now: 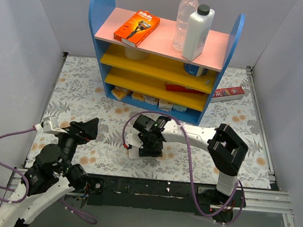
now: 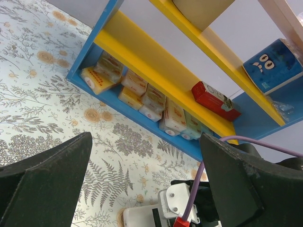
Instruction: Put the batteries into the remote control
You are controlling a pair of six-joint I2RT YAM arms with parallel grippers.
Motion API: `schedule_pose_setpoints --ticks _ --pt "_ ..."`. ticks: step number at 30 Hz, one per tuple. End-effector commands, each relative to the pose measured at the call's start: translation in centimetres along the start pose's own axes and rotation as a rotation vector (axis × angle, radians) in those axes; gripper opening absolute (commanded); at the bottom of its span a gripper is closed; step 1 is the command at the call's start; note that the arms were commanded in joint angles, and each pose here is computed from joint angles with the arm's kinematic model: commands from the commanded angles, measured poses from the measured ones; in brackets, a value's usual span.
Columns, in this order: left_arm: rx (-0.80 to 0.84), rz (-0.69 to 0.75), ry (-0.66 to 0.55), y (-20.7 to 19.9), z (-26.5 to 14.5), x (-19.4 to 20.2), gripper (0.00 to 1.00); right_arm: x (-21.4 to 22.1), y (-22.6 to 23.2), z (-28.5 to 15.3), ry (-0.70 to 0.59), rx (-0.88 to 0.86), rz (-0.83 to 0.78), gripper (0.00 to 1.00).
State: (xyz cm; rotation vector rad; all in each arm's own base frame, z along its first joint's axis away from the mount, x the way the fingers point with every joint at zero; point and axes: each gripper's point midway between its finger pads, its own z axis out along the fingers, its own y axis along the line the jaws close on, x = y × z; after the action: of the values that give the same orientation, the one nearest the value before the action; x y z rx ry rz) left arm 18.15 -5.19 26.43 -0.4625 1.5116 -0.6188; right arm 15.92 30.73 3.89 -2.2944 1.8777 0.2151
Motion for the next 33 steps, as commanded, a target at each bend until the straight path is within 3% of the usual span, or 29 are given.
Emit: schedule_pose_setpoints --ticks 1,11,17,21,23,27,29,33 --pt "-0.006 0.011 -0.009 0.1 0.2 0.0 0.98 -1.2 -0.1 -0.9 -0.024 -0.003 0.009 0.63" --pt "-0.007 0.013 -0.007 0.1 0.2 0.1 0.98 -1.7 0.3 -2.0 -0.066 -0.004 0.040 0.70" --pt "-0.001 0.018 0.018 -0.1 0.4 0.7 0.98 -1.9 -0.5 -3.4 -0.153 0.101 0.123 0.74" --pt "-0.003 0.024 0.066 -0.4 0.8 1.9 0.98 -1.7 -2.4 -6.1 -0.281 0.218 0.277 0.80" --pt "0.015 0.016 0.099 -1.0 1.0 2.7 0.98 -1.2 -4.3 -7.3 -0.334 0.312 0.361 0.90" --pt "0.002 0.028 0.210 -1.4 1.7 5.5 0.98 0.2 -5.9 -9.5 -0.491 0.388 0.613 0.94" --pt "0.010 0.019 0.270 -1.9 1.7 6.7 0.98 1.1 -7.5 -10.7 -0.586 0.454 0.821 0.95" --pt "-0.027 0.016 0.393 -2.0 1.9 9.5 0.98 1.8 -8.4 -13.3 -0.801 0.555 1.023 0.96"
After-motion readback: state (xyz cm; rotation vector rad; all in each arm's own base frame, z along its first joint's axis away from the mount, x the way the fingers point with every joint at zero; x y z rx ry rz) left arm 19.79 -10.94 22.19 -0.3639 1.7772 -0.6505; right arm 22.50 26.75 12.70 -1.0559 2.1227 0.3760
